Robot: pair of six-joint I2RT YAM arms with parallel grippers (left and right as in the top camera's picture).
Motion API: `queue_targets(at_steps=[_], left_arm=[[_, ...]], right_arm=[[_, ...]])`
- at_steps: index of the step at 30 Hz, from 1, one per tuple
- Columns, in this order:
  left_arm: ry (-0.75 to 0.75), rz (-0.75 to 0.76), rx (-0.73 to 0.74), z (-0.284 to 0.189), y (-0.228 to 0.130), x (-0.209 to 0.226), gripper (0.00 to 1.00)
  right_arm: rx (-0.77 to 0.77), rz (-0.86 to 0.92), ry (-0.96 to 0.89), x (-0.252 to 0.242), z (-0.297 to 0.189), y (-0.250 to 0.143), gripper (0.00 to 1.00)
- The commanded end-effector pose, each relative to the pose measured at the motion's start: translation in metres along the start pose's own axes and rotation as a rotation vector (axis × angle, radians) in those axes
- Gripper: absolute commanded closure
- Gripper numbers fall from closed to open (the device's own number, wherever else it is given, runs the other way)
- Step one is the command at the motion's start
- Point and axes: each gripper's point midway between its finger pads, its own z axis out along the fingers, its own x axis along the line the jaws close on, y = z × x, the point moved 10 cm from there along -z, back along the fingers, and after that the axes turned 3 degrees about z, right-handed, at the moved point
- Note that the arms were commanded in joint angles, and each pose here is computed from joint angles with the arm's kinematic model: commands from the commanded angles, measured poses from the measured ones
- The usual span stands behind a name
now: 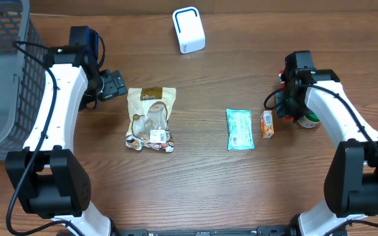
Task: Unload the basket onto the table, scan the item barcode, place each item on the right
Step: 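Lower the red stick beside the green jar and open the right gripper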
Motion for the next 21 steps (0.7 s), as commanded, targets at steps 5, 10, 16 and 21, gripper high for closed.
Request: queue_targets(at_steps=[5, 10, 16, 21], left_arm=[[-0.004, 0.011, -0.026, -0.006, 0.003, 0.0, 0.0], [-0.004, 0.011, -0.026, -0.006, 0.003, 0.0, 0.0], [-0.004, 0.011, -0.026, -0.006, 0.003, 0.0, 0.0], [-0.004, 0.011, -0.026, -0.006, 0.003, 0.0, 0.0]], right_arm=[[-0.012, 0.018, -0.022, -0.002, 0.0, 0.001, 0.65], [-0.048, 0.114, -0.015, -0.001, 0.0, 0.006, 0.63], [-0.084, 0.136, 0.132, 0.012, -0.004, 0.014, 0.57], [-0.112, 0.131, 0.274, 0.02, -0.019, 0.025, 0.57]])
